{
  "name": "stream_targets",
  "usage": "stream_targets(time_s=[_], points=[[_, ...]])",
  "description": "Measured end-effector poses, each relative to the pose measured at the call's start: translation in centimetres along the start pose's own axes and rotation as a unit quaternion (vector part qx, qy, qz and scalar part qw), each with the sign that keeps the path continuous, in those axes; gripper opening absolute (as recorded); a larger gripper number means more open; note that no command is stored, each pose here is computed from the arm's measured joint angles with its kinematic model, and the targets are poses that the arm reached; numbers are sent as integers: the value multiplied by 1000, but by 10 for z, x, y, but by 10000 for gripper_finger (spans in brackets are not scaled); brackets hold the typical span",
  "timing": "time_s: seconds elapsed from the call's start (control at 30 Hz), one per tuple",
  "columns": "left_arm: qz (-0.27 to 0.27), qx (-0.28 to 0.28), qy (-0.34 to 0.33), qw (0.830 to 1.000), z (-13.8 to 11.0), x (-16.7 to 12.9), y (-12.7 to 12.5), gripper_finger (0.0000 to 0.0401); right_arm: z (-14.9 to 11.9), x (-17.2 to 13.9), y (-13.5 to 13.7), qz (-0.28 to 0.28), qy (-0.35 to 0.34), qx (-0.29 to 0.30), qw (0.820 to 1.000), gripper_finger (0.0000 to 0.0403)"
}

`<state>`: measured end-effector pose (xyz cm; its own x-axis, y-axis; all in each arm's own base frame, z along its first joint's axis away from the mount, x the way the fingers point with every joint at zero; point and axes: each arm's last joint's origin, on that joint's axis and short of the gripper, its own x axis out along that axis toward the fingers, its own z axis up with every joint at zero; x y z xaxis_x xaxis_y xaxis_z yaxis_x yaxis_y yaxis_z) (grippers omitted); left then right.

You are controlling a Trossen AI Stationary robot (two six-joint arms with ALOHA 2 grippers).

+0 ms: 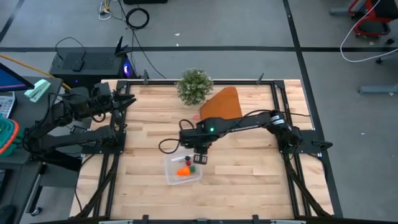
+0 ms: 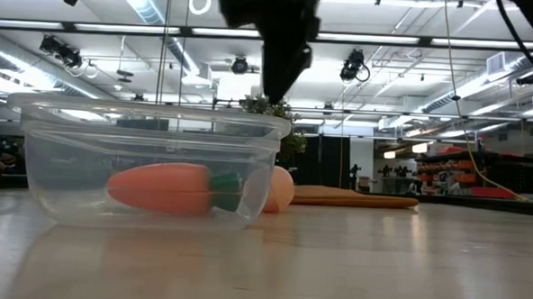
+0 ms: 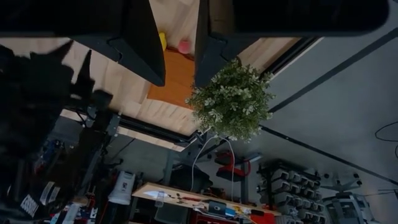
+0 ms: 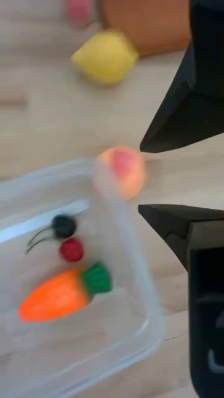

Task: Pick and placing Produce into tupperware
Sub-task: Put the yellow lemon into the transparent bin

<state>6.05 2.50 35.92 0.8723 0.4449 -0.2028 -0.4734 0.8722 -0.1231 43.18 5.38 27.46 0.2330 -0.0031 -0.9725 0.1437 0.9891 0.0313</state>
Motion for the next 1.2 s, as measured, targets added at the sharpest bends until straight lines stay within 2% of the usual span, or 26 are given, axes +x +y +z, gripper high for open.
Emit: stream_targets(time_s=[0.17, 0.3, 0.47, 0.6, 0.77, 0.87, 1.07, 1.2], points=[[-1, -20, 5, 1000, 0, 2, 0, 93, -31, -19, -12, -38, 2, 61, 997, 117], [-7, -21, 16, 1000, 0, 7, -1, 89, -69, -25, -23, -59, 4, 146, 988, 115], [-9, -17, 39, 999, -1, 19, -4, 93, -116, -33, -32, -51, -33, 275, 960, 115], [-8, -2, 53, 999, 0, 34, -6, 95, -148, -44, -32, -57, -74, 343, 935, 114], [-32, -6, 60, 998, 5, 63, -12, 92, -180, -57, -30, -68, -120, 367, 920, 114], [-44, -31, 50, 997, 9, 87, -19, 87, -193, -61, -30, -70, -140, 369, 916, 113], [-78, -20, -22, 996, 18, 138, -40, 79, -211, -71, -30, -80, -184, 351, 915, 113], [-71, -10, -20, 997, 7, 170, -56, 78, -218, -78, -28, -84, -206, 326, 919, 113]])
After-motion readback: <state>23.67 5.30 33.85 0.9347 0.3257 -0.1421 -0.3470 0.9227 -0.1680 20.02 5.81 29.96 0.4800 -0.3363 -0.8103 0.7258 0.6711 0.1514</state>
